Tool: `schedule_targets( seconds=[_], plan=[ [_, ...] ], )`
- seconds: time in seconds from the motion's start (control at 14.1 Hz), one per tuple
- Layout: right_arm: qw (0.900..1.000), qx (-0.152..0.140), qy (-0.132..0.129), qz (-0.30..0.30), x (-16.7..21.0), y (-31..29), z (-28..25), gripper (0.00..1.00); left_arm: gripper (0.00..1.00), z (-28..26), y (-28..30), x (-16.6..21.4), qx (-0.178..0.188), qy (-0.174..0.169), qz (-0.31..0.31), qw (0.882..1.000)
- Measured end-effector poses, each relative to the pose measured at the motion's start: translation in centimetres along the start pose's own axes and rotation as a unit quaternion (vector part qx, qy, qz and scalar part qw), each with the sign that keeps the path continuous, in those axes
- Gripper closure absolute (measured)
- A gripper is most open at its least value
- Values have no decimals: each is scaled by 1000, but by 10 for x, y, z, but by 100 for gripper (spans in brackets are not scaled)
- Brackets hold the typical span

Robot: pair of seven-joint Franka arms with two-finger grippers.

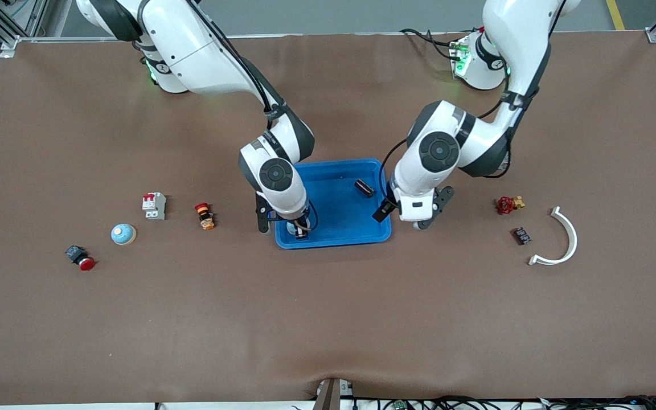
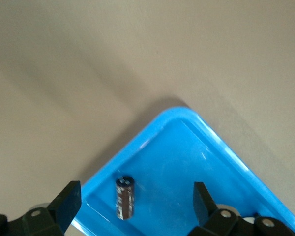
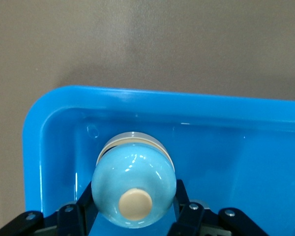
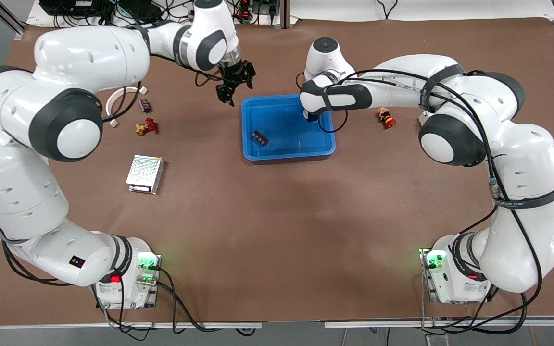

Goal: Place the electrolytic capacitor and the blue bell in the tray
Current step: 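Release the bell and capacitor into the blue tray with both grippers, then move the right gripper to the second bell while the left gripper reaches capacitor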

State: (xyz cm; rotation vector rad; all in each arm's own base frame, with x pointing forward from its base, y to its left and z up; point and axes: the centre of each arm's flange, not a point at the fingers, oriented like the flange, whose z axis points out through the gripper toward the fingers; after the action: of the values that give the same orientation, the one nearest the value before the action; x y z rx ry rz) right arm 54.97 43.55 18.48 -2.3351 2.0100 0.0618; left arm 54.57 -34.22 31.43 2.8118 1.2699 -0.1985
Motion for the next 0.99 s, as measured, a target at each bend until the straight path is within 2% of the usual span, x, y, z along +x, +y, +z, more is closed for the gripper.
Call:
schedule_targets(
  seconds=[0.07, 0.21, 0.28, 0.43, 0.57, 0.64, 0.78, 0.99],
  plan=[
    [1000, 2, -1, -1, -2, -1, -2, 31, 0, -6, -4, 10, 5, 0, 9, 1000],
    [1000, 7, -1, -5, -5, -7, -10, 12, 0, -20, -15, 36, 13, -3, 28, 1000],
    [1000, -1, 5, -13, -5, -10, -16, 3, 0, -26, -21, 52, 16, -5, 36, 999],
    [998, -37, 20, -49, -7, -15, -34, 0, 0, -35, -34, 87, 19, -8, 48, 999],
    [990, -68, 29, -117, -3, -20, -50, 0, 0, -36, -47, 118, 20, -11, 56, 998],
    [982, -85, 30, -163, 4, -22, -54, 0, 0, -36, -55, 134, 20, -13, 59, 998],
    [957, -118, 36, -263, 28, -26, -55, 0, 0, -36, -68, 163, 19, -15, 58, 998],
    [905, -134, 45, -401, 82, -47, -65, 0, 0, -28, -82, 191, 34, -4, 57, 998]
  ],
)
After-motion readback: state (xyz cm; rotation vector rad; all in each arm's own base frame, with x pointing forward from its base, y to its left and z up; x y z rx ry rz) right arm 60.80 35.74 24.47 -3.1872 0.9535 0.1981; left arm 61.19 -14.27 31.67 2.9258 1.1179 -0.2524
